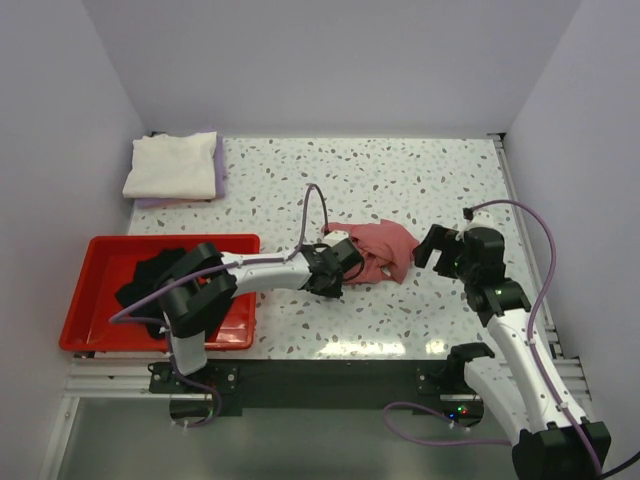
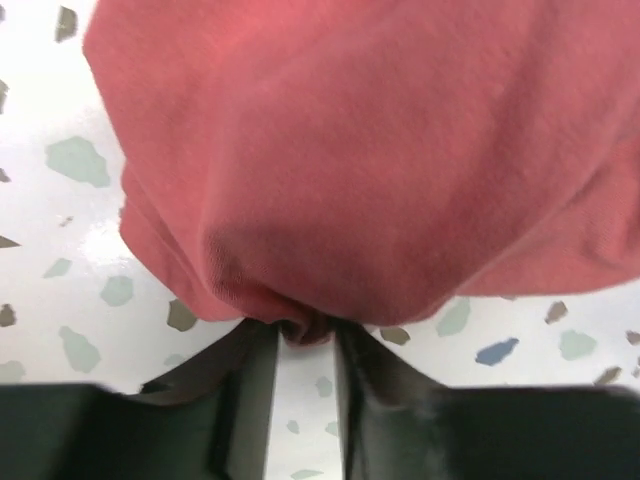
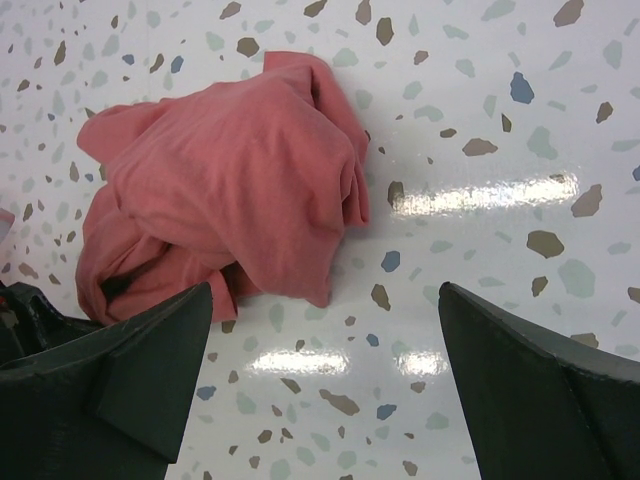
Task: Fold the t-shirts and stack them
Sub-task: Flatten the tshirt out
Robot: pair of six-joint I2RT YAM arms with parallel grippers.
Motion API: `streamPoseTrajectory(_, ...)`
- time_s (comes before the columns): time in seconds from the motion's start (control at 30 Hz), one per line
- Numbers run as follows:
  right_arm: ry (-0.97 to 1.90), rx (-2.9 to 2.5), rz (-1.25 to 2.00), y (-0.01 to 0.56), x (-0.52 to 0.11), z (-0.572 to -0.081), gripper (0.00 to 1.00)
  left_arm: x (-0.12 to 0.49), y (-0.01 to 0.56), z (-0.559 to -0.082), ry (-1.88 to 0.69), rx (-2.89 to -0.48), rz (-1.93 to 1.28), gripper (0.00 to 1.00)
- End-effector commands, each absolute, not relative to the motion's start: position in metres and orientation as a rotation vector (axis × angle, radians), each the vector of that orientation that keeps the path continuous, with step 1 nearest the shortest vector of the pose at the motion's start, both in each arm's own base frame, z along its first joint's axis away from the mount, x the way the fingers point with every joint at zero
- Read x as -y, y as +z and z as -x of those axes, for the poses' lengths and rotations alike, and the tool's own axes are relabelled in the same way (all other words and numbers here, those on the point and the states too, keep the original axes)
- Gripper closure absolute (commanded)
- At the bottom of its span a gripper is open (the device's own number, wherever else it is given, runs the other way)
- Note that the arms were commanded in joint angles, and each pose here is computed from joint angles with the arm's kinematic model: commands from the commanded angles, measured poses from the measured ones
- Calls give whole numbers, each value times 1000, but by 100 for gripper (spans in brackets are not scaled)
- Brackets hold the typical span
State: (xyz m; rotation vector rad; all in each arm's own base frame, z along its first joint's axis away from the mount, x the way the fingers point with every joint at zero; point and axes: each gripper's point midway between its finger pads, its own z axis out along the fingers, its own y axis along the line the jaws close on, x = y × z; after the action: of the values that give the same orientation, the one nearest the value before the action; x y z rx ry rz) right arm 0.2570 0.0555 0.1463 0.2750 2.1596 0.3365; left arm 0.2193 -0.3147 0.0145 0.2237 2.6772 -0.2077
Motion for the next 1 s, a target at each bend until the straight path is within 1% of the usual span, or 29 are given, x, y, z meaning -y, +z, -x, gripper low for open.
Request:
streamPoseTrajectory(0.0,359,-2122,-266,153,-58,-265,1,285,-14,-217,45,-2723,-178,71)
streamPoseTrajectory(0.03,362,-2133,-261,151,-59,-265,1,284,-15,-216,60,-2730,-184,80)
streamPoseTrajectory(0.1,347,-2138,-268,151,-57,-265,1,285,-15,-218,69,-2730,-181,89)
streamPoseTrajectory(0.13,340,-2142,-273,151,-56,-264,1,285,-14,-218,70,-2725,-177,97)
streamPoseTrajectory(0.17,343,-2138,-271,151,-56,-264,1,285,-13,-220,70,-2717,-168,100)
streamPoseTrajectory(0.33,369,-2120,-238,154,-61,-265,1,274,23,-232,62,-2609,-79,100)
streamPoseTrajectory(0.37,412,-2122,-201,155,-68,-265,1,273,39,-235,24,-2571,-50,100)
streamPoseTrajectory(0.4,449,-2120,-161,155,-76,-267,1,265,43,-237,42,-2546,-34,100)
streamPoseTrajectory(0.57,565,-2190,-22,140,-100,-266,1,247,84,-247,-58,-2463,81,100)
streamPoseTrajectory(0.67,558,-2220,54,132,-115,-263,1,230,97,-252,-78,-2420,144,100)
streamPoseTrajectory(0.7,492,-2223,49,129,-112,-266,1,225,97,-252,-83,-2419,158,100)
streamPoseTrajectory(0.8,421,-2267,74,118,-115,-266,2,209,103,-254,-121,-2399,217,100)
streamPoseTrajectory(0.87,393,-2295,36,111,-113,-271,6,204,109,-257,-158,-2377,229,100)
streamPoseTrajectory(0.97,436,-2280,29,113,-126,-280,9,209,107,-255,-220,-2381,210,100)
